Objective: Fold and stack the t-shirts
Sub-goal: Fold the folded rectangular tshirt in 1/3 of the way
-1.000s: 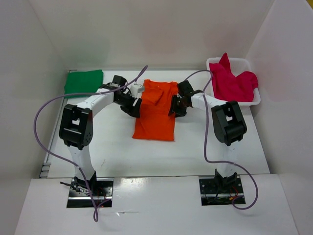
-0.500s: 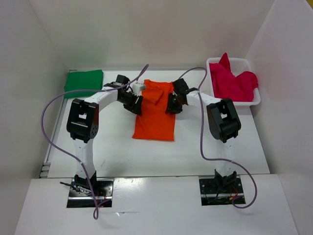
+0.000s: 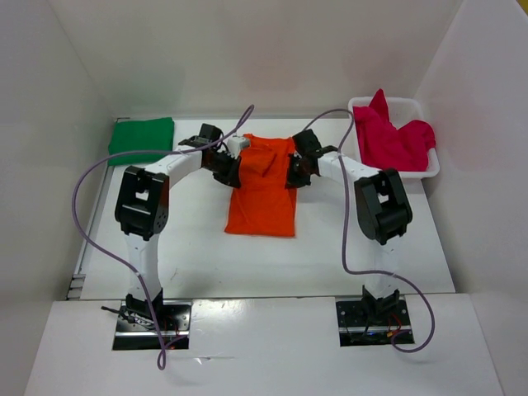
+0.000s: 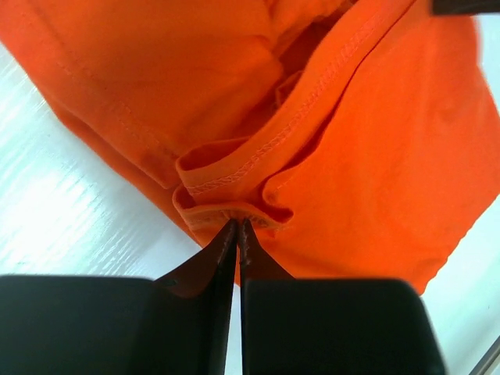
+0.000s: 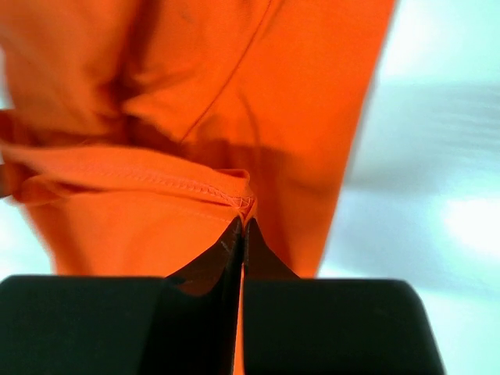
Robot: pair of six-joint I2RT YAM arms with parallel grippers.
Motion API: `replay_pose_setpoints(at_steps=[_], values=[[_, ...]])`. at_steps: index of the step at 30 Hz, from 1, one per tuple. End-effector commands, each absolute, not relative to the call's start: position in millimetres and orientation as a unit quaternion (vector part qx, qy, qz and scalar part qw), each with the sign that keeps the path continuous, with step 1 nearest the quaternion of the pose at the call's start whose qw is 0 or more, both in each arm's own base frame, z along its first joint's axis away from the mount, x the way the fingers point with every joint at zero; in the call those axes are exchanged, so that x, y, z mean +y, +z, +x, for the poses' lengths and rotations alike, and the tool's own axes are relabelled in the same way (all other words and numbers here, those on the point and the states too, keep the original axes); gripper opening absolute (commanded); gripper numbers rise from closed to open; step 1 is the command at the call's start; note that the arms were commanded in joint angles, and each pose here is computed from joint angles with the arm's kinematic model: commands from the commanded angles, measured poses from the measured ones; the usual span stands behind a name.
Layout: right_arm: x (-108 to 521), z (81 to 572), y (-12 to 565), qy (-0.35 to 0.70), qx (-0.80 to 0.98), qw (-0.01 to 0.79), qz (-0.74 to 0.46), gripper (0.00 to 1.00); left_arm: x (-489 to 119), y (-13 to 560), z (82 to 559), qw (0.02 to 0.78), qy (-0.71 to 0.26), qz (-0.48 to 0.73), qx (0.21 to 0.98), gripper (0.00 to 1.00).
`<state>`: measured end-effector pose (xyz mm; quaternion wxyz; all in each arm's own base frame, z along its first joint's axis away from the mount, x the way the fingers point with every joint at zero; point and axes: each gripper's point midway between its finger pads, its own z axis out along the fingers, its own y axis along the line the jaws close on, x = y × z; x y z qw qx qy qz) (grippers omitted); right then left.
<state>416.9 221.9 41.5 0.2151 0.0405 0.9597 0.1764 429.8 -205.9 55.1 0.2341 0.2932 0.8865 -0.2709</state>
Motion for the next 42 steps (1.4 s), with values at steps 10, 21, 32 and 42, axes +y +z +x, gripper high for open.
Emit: replay_pose_setpoints(at_steps=[10,21,32,42], values=[[191.0,412.4,96.0,0.151,0.944,0.278,0.095,0.00,-227.4,102.5,439.7,0.293,-0.275,0.316,0.859,0.08],[157.4,439.0,65.2,0.121,0.936,0.282,0.171,0.00,-243.2,91.3,444.3,0.282,-0.263,0.319,0.865,0.55],[167.8,458.0,59.8,0.142,0.937,0.277,0.157,0.63,-213.1,65.7,388.0,0.212,-0.241,0.295,0.900,0.56],[150.1,388.0,71.3,0.130,0.948,0.253,0.145,0.62,-234.5,56.9,333.5,0.148,-0.337,0.309,0.877,0.64]])
